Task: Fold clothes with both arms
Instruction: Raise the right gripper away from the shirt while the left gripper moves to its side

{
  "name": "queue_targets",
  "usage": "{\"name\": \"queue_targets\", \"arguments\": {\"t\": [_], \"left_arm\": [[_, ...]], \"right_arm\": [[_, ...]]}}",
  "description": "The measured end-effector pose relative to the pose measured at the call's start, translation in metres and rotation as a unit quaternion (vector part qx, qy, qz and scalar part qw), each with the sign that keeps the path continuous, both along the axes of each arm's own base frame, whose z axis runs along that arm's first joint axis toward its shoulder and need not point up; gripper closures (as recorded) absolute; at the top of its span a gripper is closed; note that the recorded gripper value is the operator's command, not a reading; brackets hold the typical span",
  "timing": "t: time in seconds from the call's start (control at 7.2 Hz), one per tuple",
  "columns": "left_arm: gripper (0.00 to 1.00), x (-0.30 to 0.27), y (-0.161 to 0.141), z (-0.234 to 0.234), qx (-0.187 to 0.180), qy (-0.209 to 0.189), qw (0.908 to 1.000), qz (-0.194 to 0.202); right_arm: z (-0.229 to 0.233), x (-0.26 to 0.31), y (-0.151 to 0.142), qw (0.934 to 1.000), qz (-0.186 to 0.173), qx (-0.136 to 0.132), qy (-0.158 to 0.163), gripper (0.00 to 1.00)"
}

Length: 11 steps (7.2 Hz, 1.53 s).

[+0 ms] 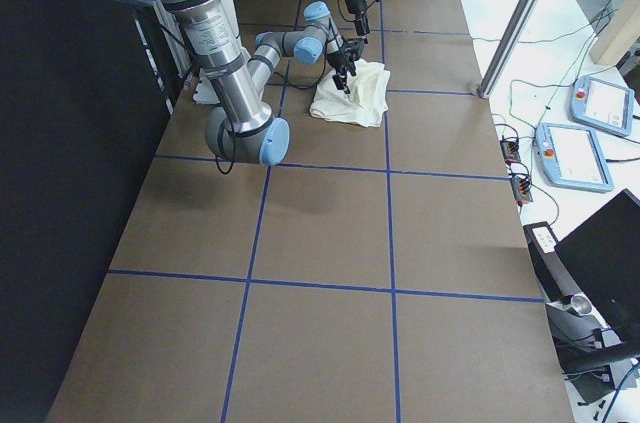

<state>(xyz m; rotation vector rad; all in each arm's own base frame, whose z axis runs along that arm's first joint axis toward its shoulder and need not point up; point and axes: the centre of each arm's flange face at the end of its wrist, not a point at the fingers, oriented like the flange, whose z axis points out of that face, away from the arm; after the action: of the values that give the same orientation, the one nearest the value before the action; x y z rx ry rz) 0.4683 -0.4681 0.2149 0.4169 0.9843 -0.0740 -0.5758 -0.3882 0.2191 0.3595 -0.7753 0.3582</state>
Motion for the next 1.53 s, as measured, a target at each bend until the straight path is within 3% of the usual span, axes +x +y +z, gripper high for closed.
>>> {"name": "queue_targets", "arguments": {"t": [0.28, 0.56, 0.83, 1.25, 1.39, 1.53], "left_arm": [[0.00, -0.001, 0.000, 0.002, -0.002, 0.000, 1.0000, 0.000], [0.00, -0.001, 0.000, 0.002, -0.002, 0.000, 1.0000, -0.001], [0.00, -0.001, 0.001, 0.002, -0.002, 0.000, 1.0000, 0.000], [0.00, 0.000, 0.002, 0.002, -0.003, 0.000, 1.0000, 0.000], [0.00, 0.000, 0.002, 0.002, -0.003, 0.001, 1.0000, 0.000], [0.00, -0.001, 0.002, 0.002, 0.002, 0.006, 1.0000, 0.001]], "right_arm": [[0.013, -0.024, 0.020, 0.9972, -0.036, 0.046, 0.047, 0.00], [0.032, -0.031, 0.009, 0.9940, -0.045, 0.057, 0.081, 0.00], [0.052, -0.021, -0.027, 0.9925, -0.027, 0.049, 0.108, 0.00], [0.082, 0.032, -0.110, 0.9910, -0.006, 0.015, 0.133, 0.00], [0.087, 0.049, -0.131, 0.9916, -0.002, -0.001, 0.129, 0.00], [0.082, 0.068, -0.148, 0.9945, -0.010, -0.019, 0.103, 0.00]]}}
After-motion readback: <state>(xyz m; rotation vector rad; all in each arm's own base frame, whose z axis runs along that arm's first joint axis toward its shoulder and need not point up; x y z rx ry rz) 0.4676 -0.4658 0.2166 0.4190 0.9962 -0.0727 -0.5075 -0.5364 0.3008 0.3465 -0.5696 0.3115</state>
